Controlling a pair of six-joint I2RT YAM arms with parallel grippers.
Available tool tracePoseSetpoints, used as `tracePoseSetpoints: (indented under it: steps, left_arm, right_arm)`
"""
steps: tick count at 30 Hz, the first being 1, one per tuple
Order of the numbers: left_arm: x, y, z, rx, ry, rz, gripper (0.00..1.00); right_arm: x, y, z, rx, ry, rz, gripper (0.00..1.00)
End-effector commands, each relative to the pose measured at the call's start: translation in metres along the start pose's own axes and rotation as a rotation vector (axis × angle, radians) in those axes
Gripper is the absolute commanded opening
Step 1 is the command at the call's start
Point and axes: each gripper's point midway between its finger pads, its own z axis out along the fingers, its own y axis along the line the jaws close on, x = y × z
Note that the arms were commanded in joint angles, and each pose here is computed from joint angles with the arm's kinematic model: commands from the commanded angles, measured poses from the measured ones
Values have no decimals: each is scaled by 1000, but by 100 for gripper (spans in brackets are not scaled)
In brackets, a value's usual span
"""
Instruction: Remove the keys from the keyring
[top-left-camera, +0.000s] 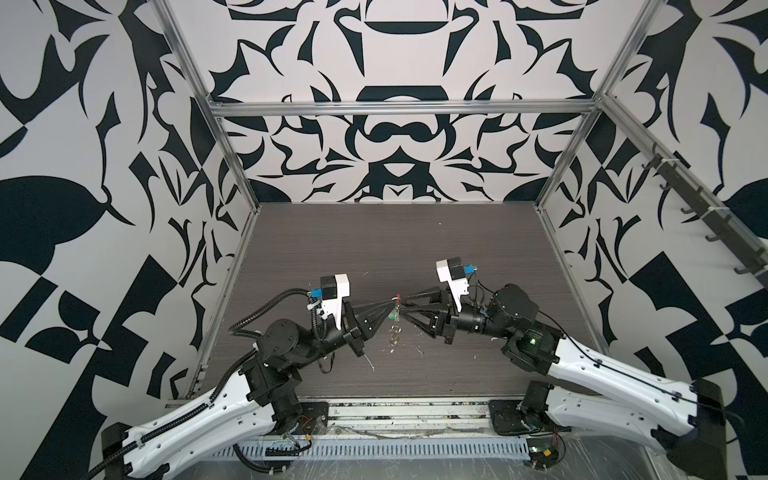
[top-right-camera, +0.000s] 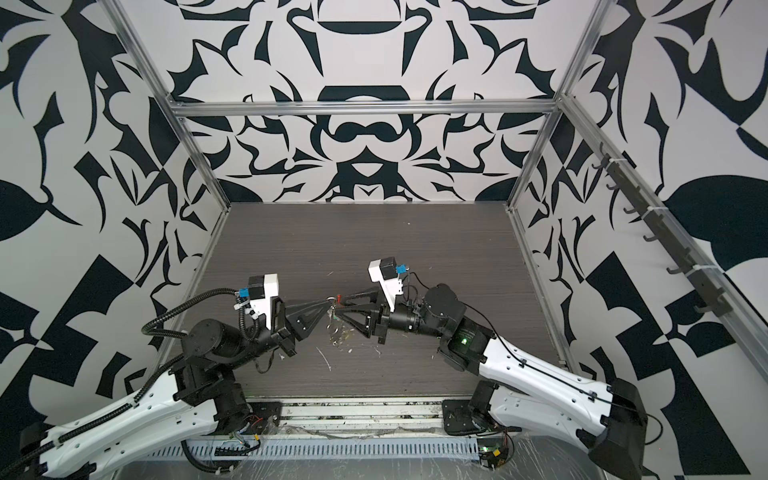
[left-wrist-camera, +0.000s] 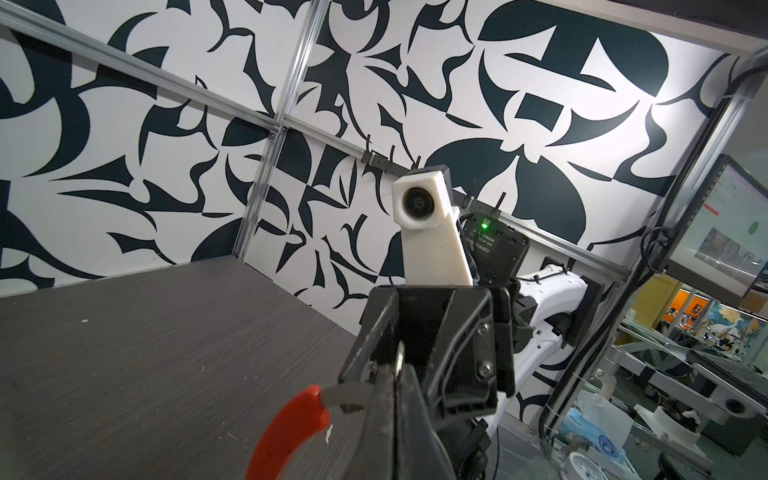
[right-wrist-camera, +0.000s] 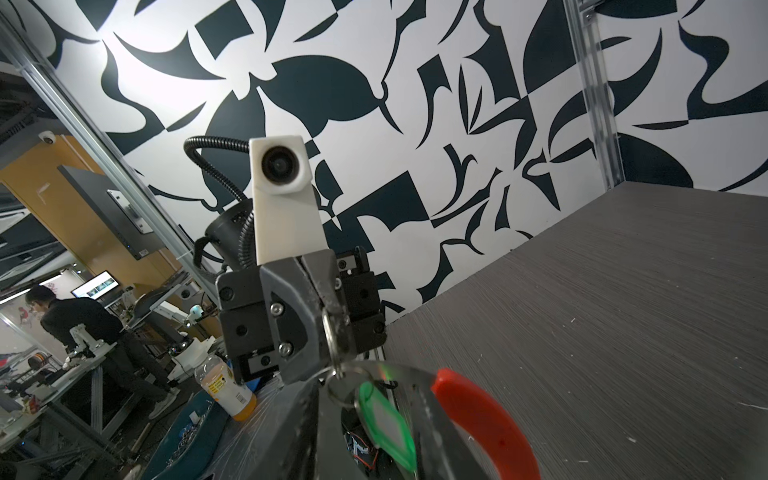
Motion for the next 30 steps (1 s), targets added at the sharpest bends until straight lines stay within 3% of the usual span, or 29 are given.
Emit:
tracePoseSetpoints:
  steps: [1,13,25,27,30]
  left_arm:
    - [-13,-4,0,15,-62,-4,0]
    - [-10,-2,-2,9,-60,-13,0]
    - [-6,-1,0,9,-40,-24,0]
    - [-4,0,-1,1,-24,-27,0]
    - [-2,3,-6,-32,7,-21,27]
  right_arm:
    - [-34,28,-2,-81,-91,-62,36]
    - [-46,32,-3,-83,-138,-73,27]
    - [-45,37,4,-117,-107,-66,1]
    - [-44,34,3,-91,-93,-57,0]
    - [-39,32,-1,-47,-34,-66,0]
